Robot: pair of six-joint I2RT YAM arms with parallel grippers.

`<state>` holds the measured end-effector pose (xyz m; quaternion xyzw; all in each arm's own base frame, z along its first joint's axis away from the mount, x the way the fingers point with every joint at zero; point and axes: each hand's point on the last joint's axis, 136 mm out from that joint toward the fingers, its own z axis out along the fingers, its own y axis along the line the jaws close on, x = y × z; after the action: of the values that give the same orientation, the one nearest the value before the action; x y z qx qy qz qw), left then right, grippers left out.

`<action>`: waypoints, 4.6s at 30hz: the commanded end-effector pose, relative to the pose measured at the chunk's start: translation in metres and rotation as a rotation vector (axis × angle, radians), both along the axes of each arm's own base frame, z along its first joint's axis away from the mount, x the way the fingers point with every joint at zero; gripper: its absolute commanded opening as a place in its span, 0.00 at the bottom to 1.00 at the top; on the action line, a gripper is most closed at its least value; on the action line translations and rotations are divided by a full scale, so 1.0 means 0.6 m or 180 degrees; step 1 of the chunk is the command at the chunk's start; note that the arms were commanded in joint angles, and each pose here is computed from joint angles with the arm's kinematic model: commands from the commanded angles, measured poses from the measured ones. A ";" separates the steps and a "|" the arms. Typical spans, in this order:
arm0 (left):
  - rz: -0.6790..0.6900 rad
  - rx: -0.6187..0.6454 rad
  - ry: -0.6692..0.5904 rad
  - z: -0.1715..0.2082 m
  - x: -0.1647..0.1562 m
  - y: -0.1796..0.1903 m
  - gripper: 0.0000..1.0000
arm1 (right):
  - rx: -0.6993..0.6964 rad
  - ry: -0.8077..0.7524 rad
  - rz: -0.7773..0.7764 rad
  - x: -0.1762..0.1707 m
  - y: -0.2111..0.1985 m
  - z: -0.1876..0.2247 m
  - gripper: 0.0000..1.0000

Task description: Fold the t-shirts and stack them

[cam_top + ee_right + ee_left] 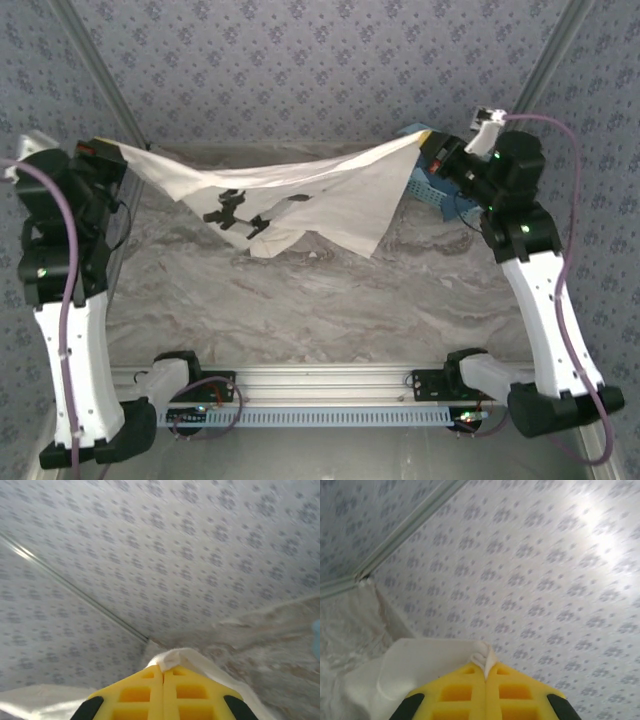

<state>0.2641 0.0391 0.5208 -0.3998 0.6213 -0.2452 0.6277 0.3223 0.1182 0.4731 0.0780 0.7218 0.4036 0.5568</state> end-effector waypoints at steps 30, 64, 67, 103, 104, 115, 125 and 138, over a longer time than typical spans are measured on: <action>-0.0397 0.0374 -0.1073 0.260 0.186 0.062 0.00 | 0.1000 -0.0763 0.0531 0.360 0.059 0.186 0.00; -0.0595 -0.2190 0.3112 -0.790 -0.201 -0.146 0.00 | -0.1118 0.3527 -0.0305 0.014 -0.002 -0.690 0.00; -0.0585 -0.2191 0.3133 -0.789 -0.200 -0.146 0.00 | -0.1160 0.3571 -0.0352 -0.002 -0.014 -0.692 0.00; 0.0301 -0.1174 0.2863 -0.636 -0.127 -0.031 0.00 | -0.1210 0.3903 -0.0376 -0.111 -0.022 -0.667 0.00; 0.0289 -0.1106 0.2849 -0.629 -0.117 -0.027 0.00 | -0.1201 0.3897 -0.0361 -0.105 -0.020 -0.664 0.00; -0.0062 -0.0415 0.3037 -0.579 -0.004 -0.011 0.00 | -0.1120 0.3738 -0.0377 -0.019 -0.002 -0.633 0.00; -0.0003 -0.0052 0.3355 -0.588 0.033 0.029 0.00 | -0.1076 0.3638 -0.0421 0.059 0.004 -0.622 0.00; -0.0158 0.0179 0.3408 -0.598 0.081 0.054 0.00 | -0.1078 0.3590 -0.0393 0.127 0.014 -0.629 0.00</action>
<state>0.3023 0.0638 0.1517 -0.4535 0.8664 -0.0089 0.2090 0.3897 0.1274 0.0924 0.2383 0.9537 0.1467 0.1108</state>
